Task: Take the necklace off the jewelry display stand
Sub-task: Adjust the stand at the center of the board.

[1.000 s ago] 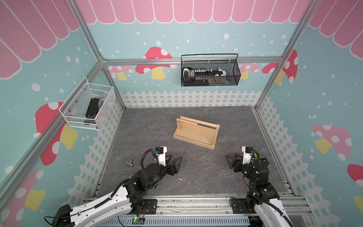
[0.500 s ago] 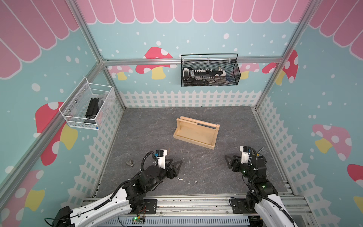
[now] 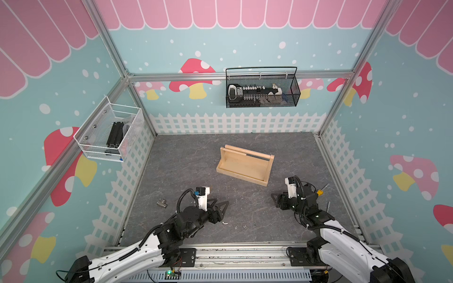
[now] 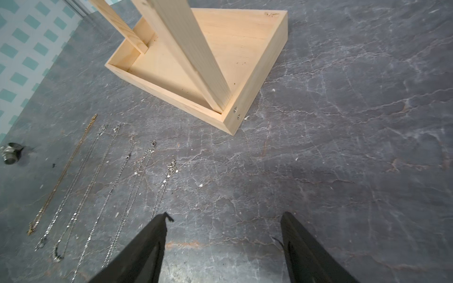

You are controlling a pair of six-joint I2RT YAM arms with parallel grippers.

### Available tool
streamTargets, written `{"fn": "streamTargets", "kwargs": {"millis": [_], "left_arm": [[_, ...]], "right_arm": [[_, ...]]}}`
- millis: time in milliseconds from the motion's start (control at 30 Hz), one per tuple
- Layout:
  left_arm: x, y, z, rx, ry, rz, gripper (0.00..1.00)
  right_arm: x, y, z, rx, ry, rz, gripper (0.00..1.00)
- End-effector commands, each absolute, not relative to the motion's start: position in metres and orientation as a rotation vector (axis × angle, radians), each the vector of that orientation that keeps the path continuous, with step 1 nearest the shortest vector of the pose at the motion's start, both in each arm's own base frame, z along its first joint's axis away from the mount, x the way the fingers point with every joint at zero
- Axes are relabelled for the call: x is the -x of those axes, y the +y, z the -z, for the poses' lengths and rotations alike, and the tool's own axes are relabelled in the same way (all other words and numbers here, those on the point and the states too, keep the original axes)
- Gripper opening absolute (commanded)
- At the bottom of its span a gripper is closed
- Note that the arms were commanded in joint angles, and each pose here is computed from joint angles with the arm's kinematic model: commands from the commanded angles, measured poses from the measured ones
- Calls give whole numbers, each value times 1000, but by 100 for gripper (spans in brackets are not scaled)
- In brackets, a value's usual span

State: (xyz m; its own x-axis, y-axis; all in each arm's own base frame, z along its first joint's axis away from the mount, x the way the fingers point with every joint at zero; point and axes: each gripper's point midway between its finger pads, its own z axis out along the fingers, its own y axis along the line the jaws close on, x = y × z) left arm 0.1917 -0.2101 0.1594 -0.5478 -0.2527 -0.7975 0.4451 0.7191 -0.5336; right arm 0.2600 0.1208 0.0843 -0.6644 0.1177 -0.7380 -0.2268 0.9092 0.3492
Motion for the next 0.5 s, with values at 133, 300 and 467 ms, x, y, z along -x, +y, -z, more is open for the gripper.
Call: {"fn": "streamTargets", "kwargs": {"millis": [133,300,467], "left_arm": [[-195,-204,-154,-134,1941,871,75],[-197,-204,-155,-162,1954,827,75],[-197,-200,-151,-171,1958,795,76]], "right_arm": [[-298,121,-121,-75,2060,-535,72],[-319,139,-133,-44,2052,-529,72],[-341,148,-130,-35,2067,-486,73]]}}
